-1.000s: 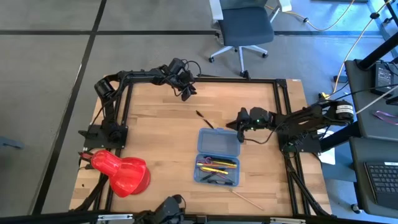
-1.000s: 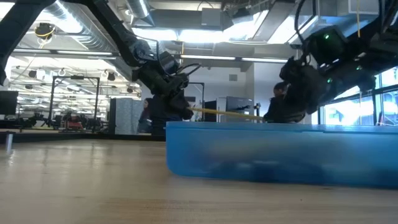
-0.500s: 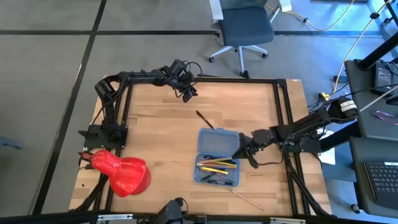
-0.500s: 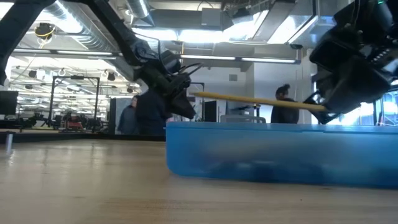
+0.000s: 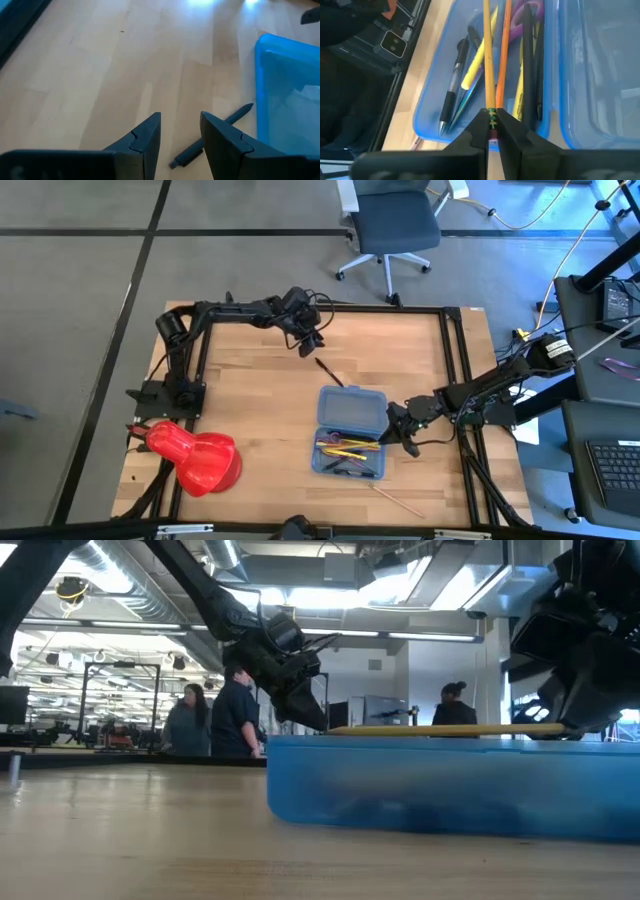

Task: Pick & place school supplies into a supply box
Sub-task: Put the top right yellow pencil into the blue supply box, then put the top black pen into the blue supply box

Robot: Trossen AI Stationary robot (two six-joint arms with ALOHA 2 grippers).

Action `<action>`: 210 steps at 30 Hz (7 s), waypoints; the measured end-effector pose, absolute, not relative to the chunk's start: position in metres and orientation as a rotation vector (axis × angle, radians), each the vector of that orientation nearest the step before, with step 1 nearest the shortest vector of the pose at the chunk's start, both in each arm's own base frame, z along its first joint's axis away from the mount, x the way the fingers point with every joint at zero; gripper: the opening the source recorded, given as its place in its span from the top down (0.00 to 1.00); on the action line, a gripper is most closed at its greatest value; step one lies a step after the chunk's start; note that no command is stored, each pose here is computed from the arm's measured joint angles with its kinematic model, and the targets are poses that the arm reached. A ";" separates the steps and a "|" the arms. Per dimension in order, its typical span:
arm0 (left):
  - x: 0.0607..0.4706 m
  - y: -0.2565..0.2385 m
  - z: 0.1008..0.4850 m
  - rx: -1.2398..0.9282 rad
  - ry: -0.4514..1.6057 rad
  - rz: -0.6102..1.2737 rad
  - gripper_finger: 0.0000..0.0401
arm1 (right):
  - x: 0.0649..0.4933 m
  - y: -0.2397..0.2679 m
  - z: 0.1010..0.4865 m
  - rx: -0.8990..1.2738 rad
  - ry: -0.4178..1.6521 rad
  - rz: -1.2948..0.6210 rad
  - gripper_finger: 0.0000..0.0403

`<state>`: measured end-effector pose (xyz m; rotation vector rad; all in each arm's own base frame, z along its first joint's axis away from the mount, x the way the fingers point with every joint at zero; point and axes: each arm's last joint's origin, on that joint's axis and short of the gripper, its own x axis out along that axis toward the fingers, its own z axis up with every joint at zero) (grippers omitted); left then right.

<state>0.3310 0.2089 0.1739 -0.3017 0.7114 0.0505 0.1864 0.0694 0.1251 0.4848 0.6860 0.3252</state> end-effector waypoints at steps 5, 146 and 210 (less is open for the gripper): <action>0.336 0.202 0.174 -0.292 0.715 0.031 0.68 | 0.187 0.070 0.124 0.486 0.679 0.280 0.93; 0.371 0.138 0.159 0.191 0.849 -0.018 0.91 | 0.194 0.082 0.118 0.515 0.610 0.284 0.69; 0.359 0.167 0.119 -0.016 0.991 0.079 0.93 | 0.196 0.076 0.118 0.406 0.596 0.309 0.69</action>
